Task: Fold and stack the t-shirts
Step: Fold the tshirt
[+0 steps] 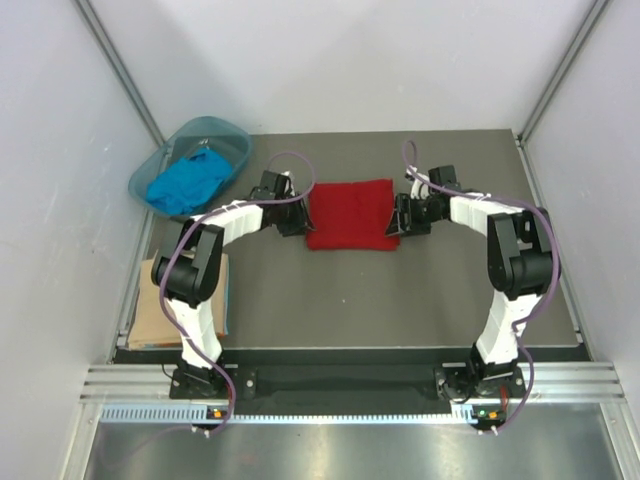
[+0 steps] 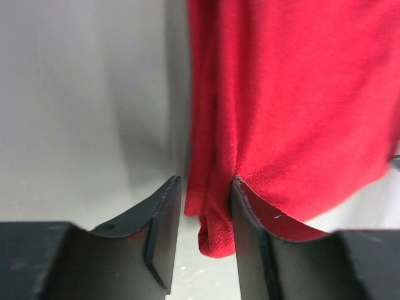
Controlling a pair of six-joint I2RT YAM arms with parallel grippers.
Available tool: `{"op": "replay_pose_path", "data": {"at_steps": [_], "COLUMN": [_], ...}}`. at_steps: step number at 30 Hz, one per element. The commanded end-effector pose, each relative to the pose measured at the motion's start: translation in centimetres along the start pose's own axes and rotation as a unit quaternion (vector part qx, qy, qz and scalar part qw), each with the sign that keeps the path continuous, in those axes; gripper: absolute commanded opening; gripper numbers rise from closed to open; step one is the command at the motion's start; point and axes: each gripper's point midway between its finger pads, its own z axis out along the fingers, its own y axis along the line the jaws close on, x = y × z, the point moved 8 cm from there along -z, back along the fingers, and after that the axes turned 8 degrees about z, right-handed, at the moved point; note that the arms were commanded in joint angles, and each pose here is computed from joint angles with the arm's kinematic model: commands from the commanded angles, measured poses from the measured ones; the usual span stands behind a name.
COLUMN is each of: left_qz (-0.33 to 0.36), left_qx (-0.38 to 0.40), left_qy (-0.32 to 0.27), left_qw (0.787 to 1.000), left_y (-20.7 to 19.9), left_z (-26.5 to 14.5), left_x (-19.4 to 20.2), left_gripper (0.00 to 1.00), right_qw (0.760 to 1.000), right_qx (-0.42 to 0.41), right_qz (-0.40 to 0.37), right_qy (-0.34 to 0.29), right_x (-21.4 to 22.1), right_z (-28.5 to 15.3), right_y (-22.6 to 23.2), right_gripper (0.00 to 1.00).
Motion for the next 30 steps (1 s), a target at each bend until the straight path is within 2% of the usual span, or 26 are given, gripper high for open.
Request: {"op": "replay_pose_path", "data": {"at_steps": [1, 3, 7, 9, 12, 14, 17, 23, 30], "left_qz": [0.01, 0.013, 0.016, 0.016, 0.007, 0.002, -0.005, 0.0, 0.01], "left_qx": [-0.013, -0.032, -0.06, -0.064, -0.042, -0.032, -0.012, 0.007, 0.022], "left_qy": [-0.012, -0.011, -0.022, -0.019, -0.018, -0.017, -0.012, -0.007, -0.028], "left_qw": [1.0, 0.999, 0.998, 0.998, 0.999, 0.999, 1.0, 1.0, 0.999], "left_y": [0.2, 0.4, 0.6, 0.7, -0.1, -0.5, -1.2, -1.1, -1.4], "left_z": [0.8, 0.8, 0.5, 0.4, -0.5, -1.1, -2.2, -3.1, -4.1], "left_x": [0.8, 1.4, 1.7, 1.9, 1.7, 1.7, 1.7, 3.1, 3.2], "left_gripper": [0.4, 0.37, 0.37, 0.41, 0.45, 0.47, 0.48, 0.49, 0.52], "right_qw": [0.999, 0.999, 0.999, 0.999, 0.998, 0.998, 0.998, 0.998, 0.997], "right_qx": [-0.019, -0.026, -0.041, -0.043, -0.052, -0.052, -0.047, -0.057, -0.067], "right_qz": [-0.034, -0.029, -0.018, -0.016, -0.011, -0.013, -0.011, -0.006, -0.01], "right_qy": [-0.024, -0.023, -0.019, -0.022, -0.024, -0.029, -0.035, -0.035, -0.041], "right_x": [-0.1, 0.6, 1.5, 1.7, 2.0, 1.9, 1.9, 2.3, 2.7], "right_z": [-0.8, -0.4, 0.1, 0.1, 0.0, -0.4, -0.7, -0.9, -1.8], "right_y": [0.6, 0.4, 0.2, 0.1, 0.3, 0.6, 0.7, 1.0, 1.5], "right_gripper": [0.59, 0.52, 0.34, 0.23, 0.12, 0.11, 0.11, 0.37, 0.41]}}
